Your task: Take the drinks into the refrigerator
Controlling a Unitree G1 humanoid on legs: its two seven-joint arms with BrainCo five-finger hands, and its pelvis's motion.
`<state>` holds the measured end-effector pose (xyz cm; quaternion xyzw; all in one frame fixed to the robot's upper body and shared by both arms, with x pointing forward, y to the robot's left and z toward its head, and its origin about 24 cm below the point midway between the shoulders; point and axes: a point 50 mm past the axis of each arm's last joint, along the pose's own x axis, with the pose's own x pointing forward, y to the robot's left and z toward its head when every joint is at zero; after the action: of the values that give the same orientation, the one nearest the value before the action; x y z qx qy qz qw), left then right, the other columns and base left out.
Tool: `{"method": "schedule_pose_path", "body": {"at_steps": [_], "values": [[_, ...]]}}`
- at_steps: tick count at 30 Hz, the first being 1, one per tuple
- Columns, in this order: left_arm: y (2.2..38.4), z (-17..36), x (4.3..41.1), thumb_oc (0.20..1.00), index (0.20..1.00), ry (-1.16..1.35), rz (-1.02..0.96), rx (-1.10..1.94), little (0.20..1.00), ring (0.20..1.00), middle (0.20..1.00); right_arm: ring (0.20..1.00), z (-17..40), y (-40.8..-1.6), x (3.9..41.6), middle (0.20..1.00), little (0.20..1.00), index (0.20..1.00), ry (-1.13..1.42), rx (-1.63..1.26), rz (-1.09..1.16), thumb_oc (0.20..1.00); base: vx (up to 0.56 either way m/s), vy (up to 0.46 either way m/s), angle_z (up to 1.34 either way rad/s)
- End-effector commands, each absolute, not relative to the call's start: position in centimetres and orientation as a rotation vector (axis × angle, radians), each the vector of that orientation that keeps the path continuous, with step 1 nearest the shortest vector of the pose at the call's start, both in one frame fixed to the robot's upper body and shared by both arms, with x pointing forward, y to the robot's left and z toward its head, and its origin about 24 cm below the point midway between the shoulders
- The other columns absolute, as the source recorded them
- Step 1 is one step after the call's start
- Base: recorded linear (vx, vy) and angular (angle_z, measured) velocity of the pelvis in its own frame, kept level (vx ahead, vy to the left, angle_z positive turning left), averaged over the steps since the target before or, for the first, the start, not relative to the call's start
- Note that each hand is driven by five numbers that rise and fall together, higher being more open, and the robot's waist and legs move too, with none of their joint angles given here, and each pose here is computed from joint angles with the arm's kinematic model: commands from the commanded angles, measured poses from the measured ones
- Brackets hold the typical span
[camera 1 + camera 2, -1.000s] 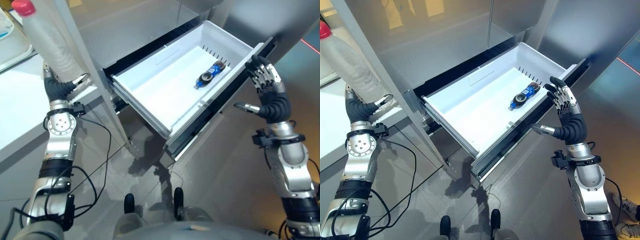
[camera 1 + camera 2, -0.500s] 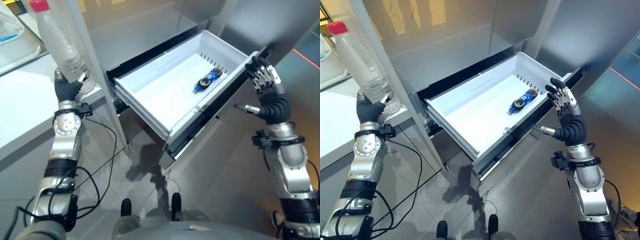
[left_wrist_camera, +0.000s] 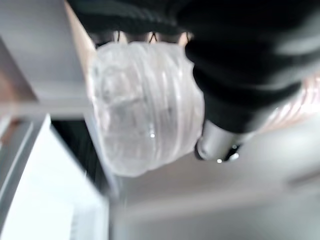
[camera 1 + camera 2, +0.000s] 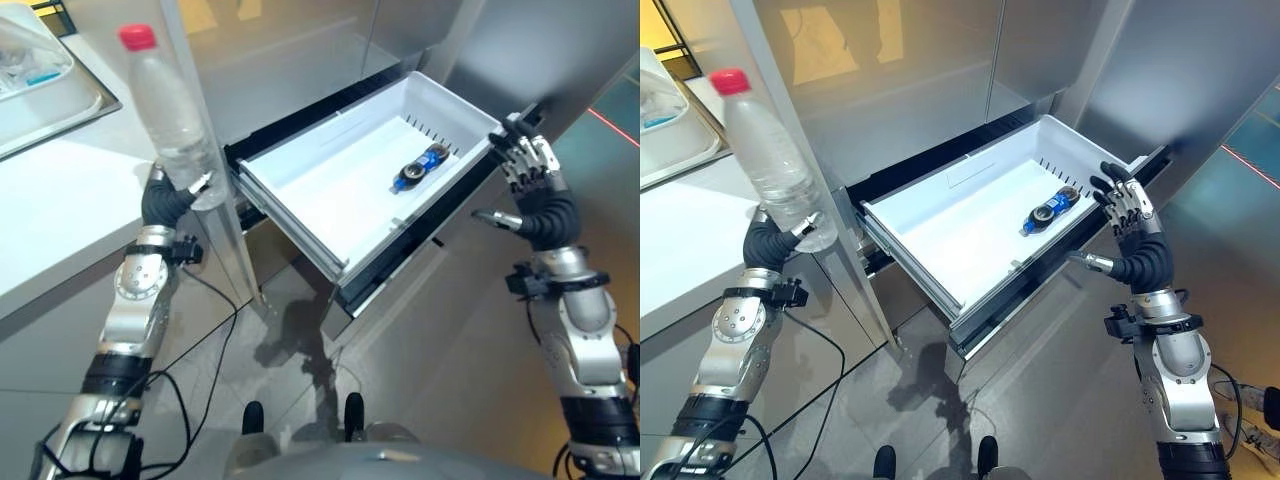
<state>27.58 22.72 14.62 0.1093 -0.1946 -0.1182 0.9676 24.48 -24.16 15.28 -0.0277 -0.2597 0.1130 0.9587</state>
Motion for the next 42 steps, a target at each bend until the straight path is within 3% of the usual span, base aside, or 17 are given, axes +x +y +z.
{"method": "schedule_pose_path", "body": {"at_steps": [1,6,15,32,42], "values": [[20.4,22.1,26.2,0.2,0.2,-0.736,-0.522,0.156,0.2,0.2,0.2,1.0,16.9,-25.9,25.1,1.0,1.0,1.0,-0.468,-0.062,0.362,1.0,-0.07,-0.015,0.02],[19.0,22.0,24.9,0.2,0.2,-0.656,-0.75,0.144,0.2,0.2,0.2,1.0,17.4,-24.5,27.2,1.0,1.0,1.0,-0.37,0.003,0.544,1.0,-0.04,-0.001,0.02],[17.2,19.8,24.9,0.2,0.2,-0.536,-0.868,0.061,0.2,0.2,0.2,1.0,18.7,-17.1,29.1,1.0,1.0,1.0,-0.444,0.126,0.805,1.0,-0.01,0.01,-0.01],[15.5,18.9,25.0,0.2,0.2,-0.516,-0.931,0.021,0.2,0.2,0.2,1.0,18.8,-10.2,31.2,1.0,1.0,1.0,-0.414,0.165,0.972,1.0,0.0,0.006,0.02],[15.5,17.2,24.4,0.2,0.2,-0.4,-0.977,0.022,0.2,0.2,0.2,1.0,20.5,-8.5,31.6,1.0,1.0,1.0,-0.468,0.177,0.998,1.0,0.0,0.0,0.0]]}}
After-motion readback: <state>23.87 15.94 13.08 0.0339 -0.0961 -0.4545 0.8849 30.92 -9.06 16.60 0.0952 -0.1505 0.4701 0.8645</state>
